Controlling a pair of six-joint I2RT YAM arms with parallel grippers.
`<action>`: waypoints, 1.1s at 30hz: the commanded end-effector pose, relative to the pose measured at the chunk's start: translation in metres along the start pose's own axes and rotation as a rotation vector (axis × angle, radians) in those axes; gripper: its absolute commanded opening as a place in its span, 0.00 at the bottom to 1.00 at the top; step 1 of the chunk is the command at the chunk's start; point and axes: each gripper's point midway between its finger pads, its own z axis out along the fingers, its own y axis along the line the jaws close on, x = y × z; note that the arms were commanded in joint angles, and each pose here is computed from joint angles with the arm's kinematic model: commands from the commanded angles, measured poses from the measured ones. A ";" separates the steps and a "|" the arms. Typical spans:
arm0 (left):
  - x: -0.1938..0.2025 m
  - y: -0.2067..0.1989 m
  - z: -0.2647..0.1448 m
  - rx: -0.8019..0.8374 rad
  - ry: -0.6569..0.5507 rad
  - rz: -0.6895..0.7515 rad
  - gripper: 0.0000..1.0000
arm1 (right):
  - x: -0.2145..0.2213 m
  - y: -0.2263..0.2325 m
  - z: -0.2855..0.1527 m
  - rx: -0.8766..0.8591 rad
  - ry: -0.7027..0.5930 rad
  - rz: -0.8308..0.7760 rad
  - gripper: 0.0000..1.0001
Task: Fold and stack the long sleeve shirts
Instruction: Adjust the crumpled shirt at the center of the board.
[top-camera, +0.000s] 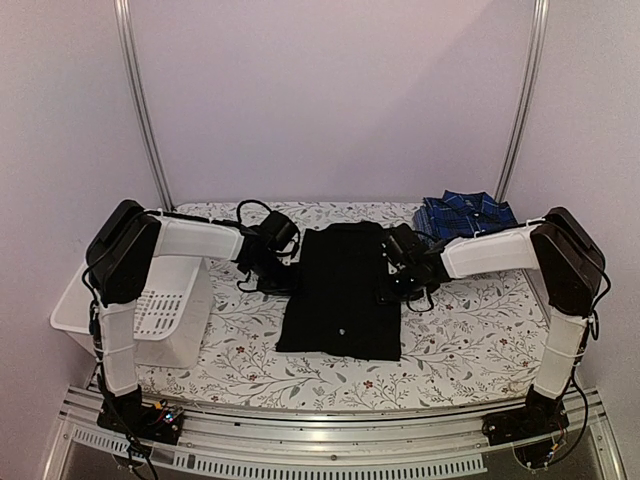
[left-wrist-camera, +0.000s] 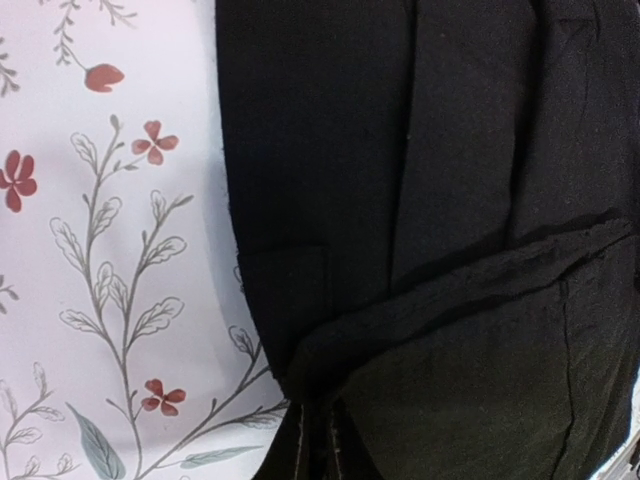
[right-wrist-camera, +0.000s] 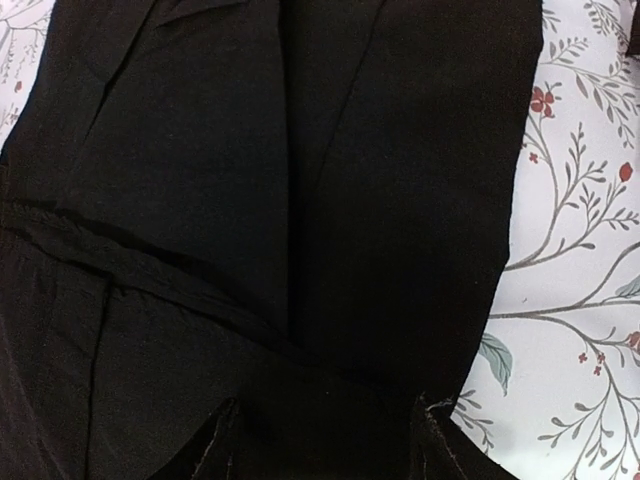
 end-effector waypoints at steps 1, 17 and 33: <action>-0.013 -0.012 -0.012 0.035 -0.039 0.024 0.04 | 0.010 -0.016 0.001 0.068 0.004 0.039 0.55; -0.020 -0.025 -0.032 0.052 -0.087 0.076 0.00 | 0.006 -0.024 -0.004 0.105 -0.026 0.081 0.45; -0.025 -0.037 -0.051 0.083 -0.120 0.117 0.00 | -0.008 -0.009 -0.016 0.046 -0.040 0.073 0.02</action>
